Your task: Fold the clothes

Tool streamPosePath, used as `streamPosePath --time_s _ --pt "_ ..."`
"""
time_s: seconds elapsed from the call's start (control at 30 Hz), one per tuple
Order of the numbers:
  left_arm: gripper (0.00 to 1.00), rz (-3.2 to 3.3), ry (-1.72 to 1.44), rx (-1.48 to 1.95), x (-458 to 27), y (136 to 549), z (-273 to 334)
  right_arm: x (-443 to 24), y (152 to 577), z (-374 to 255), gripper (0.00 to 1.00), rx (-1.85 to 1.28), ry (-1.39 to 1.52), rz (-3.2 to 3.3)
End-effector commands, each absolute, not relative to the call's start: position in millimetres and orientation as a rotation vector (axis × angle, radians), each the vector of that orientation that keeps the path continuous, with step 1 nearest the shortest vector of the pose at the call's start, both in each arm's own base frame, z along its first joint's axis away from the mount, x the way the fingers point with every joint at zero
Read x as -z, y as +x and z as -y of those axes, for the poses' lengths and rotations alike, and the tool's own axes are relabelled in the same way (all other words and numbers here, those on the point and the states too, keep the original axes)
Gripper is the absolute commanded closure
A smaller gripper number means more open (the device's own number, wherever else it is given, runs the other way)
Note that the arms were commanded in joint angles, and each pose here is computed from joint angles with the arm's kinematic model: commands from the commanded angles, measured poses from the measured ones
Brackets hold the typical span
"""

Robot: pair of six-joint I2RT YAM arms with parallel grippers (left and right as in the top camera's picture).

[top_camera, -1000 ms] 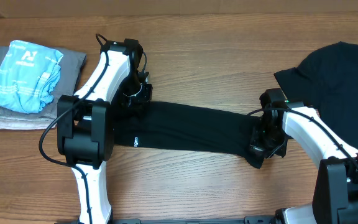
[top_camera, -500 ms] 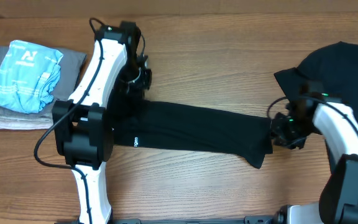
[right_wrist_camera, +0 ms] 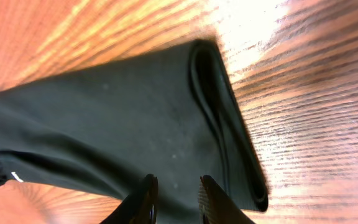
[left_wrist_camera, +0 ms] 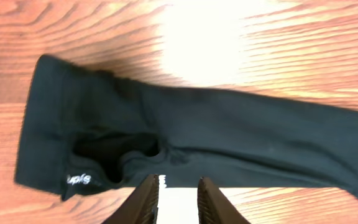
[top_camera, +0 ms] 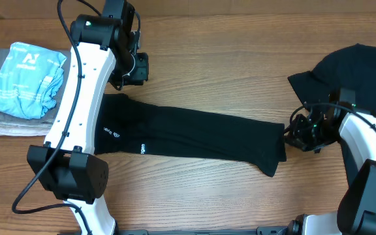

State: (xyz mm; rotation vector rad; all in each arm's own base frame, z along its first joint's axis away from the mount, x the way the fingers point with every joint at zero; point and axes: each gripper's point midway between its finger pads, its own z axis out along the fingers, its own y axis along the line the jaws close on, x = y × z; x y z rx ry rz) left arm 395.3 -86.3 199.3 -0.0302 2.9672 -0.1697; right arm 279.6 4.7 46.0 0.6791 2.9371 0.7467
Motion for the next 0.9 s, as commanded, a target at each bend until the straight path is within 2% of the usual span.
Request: streamPosePath --time_s 0.0,0.23,0.6,0.87 --pt "0.74 -2.965 -0.074 0.074 -199.6 395.4 72.0 -33.8 274.4 -9.3 0.74 -0.775 0.651 -2.93" --pt "0.73 -2.966 -0.074 0.075 -199.6 395.2 72.1 -22.2 281.5 -4.6 0.75 -0.729 0.618 -2.887" --pt "0.73 -2.965 -0.073 0.074 -199.6 395.4 72.1 0.7 270.4 -1.1 0.75 -0.663 0.616 -2.89" --pt "0.73 -2.966 -0.073 0.074 -199.6 395.3 72.0 0.6 273.2 -2.3 0.75 -0.677 0.606 -2.873"
